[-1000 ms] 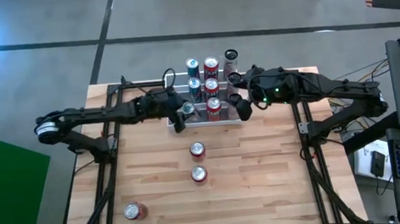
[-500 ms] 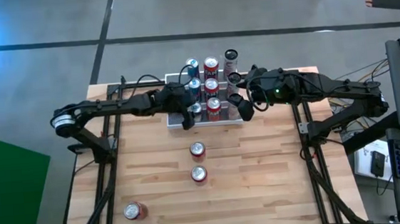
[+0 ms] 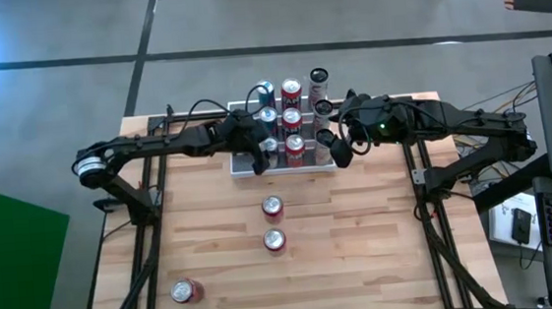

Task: Place canned beverage on shelf
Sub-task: Put the blue soda can on the bottom tier of the shelf aligned with the other blue soda can, then put the center red soda can on the top tier of the shelf

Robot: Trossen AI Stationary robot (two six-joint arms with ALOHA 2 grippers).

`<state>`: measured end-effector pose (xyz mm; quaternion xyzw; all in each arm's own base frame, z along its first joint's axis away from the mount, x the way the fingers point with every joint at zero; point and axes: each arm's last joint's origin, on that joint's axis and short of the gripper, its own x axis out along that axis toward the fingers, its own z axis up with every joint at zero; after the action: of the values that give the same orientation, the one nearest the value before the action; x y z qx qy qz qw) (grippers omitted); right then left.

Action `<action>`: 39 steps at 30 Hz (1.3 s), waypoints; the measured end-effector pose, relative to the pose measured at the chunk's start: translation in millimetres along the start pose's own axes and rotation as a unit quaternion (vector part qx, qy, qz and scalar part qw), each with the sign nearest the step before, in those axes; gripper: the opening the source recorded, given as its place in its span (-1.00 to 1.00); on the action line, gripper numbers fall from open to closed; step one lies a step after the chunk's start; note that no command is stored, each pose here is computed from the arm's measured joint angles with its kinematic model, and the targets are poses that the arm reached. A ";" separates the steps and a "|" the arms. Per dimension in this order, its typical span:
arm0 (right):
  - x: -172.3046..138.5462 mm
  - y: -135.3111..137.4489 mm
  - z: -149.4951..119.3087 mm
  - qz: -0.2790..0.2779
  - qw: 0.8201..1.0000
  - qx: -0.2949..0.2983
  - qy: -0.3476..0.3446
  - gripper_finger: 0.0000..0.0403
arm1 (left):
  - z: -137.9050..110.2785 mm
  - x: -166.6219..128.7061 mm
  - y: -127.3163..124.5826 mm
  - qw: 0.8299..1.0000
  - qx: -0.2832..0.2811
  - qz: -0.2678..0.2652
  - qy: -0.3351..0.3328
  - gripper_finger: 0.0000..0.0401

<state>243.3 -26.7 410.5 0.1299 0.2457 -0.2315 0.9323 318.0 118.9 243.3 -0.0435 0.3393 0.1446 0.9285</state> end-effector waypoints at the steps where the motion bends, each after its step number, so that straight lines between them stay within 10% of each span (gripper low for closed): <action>1: 0.0 0.0 0.0 0.000 1.000 -0.001 0.000 0.62 | -0.1 -0.2 0.7 1.000 -0.002 0.003 0.001 0.37; 12: -0.4 -0.1 0.0 0.000 1.000 -0.005 0.000 0.62 | 9.4 -37.3 2.9 0.999 -0.014 0.045 -0.025 0.67; 39: 8.7 3.2 0.3 0.000 1.000 -0.002 0.001 0.62 | -27.5 -110.7 -26.5 0.993 -0.102 0.045 0.030 0.69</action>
<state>251.8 -27.3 406.6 0.1283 0.2473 -0.2312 0.9321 228.3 62.3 292.9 -0.1271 0.3525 0.2184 0.9011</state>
